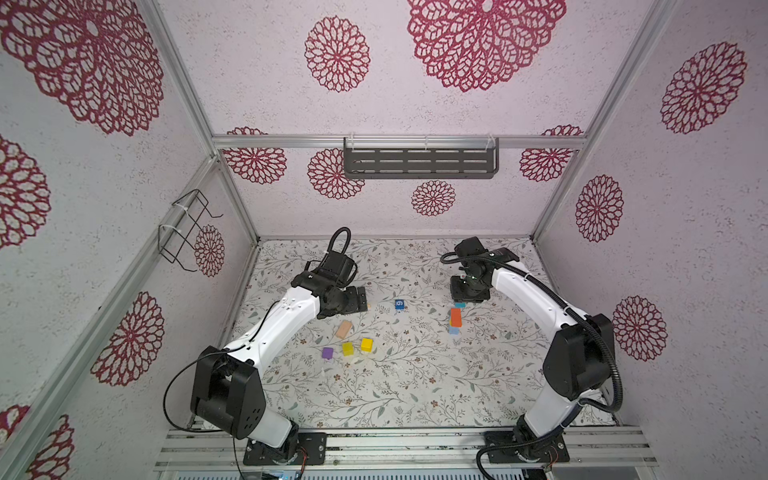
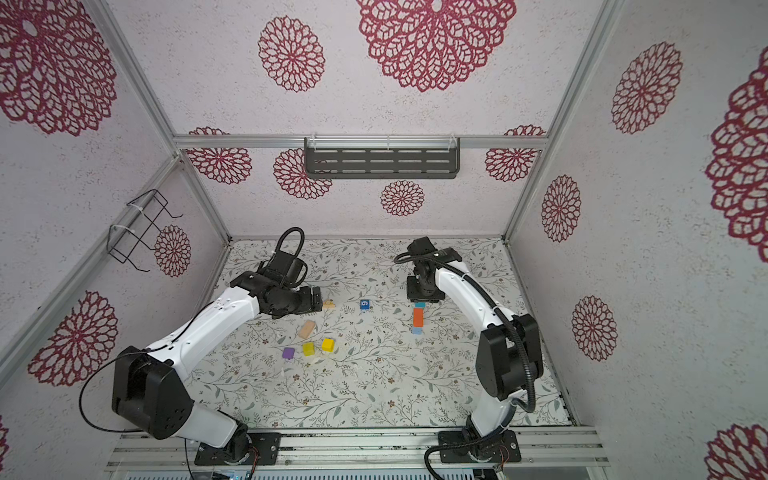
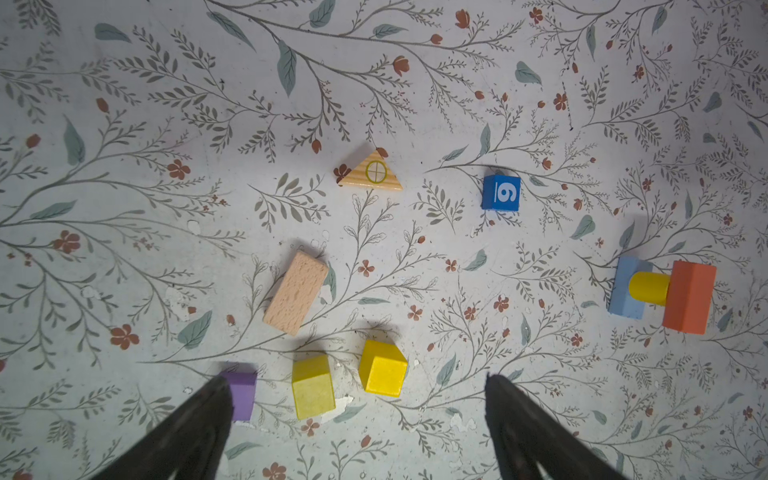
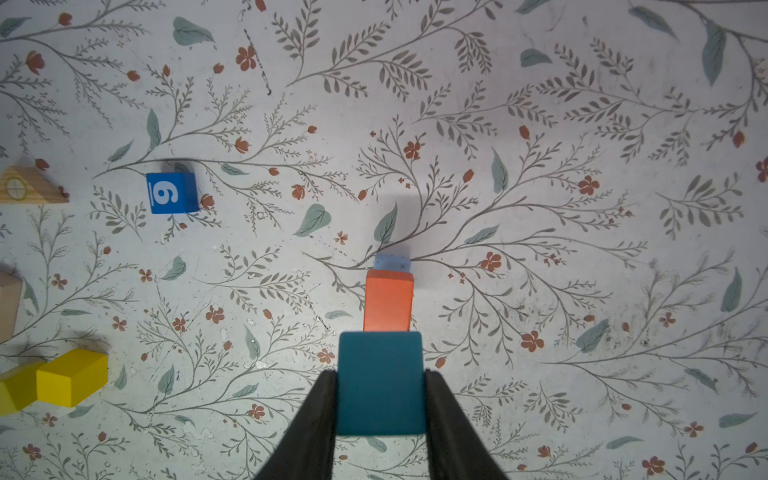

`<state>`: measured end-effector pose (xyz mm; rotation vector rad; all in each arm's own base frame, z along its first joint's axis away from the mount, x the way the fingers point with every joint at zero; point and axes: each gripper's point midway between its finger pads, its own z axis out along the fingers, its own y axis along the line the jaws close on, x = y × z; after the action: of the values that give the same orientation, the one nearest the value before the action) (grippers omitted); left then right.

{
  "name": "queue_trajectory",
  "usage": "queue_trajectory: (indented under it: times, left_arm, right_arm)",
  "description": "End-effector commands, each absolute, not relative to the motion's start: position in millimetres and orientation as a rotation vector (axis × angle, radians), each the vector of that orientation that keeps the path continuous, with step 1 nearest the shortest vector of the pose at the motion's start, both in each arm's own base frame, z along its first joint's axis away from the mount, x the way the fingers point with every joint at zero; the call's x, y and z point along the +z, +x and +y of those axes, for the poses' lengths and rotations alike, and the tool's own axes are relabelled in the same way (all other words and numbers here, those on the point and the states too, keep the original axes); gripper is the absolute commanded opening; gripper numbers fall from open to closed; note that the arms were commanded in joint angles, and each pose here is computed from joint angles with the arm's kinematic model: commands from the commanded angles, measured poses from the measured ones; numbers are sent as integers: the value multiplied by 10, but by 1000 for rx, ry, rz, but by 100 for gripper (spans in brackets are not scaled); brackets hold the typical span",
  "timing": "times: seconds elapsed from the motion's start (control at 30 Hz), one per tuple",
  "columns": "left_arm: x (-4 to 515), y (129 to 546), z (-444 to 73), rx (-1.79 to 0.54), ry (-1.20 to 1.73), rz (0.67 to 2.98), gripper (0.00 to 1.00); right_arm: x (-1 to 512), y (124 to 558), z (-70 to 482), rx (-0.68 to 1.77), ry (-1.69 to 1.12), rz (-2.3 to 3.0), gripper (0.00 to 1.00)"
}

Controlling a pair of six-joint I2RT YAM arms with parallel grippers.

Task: Build the wood block tower
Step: 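Lift the teal cube and carry it above the stack, then align the teal cube over the orange block with the right gripper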

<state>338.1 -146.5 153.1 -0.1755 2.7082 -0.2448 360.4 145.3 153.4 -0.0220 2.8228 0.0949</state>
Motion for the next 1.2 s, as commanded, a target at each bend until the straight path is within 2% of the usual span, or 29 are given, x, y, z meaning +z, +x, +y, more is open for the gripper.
queue_trajectory:
  times: [0.0, 0.57, 1.17]
  left_arm:
    - [1559, 3424, -1473, -237, -173, 2679, 97]
    - [1479, 3334, -1406, -204, -145, 2698, 97]
    - [1466, 3308, -1376, -185, -125, 2707, 97]
  right_arm:
    - [1515, 3556, 1434, 97, -18, 2840, 36]
    - [1392, 3625, 1402, 94, 55, 2795, 26]
    - [1487, 3652, 1326, 138, 148, 2619, 25]
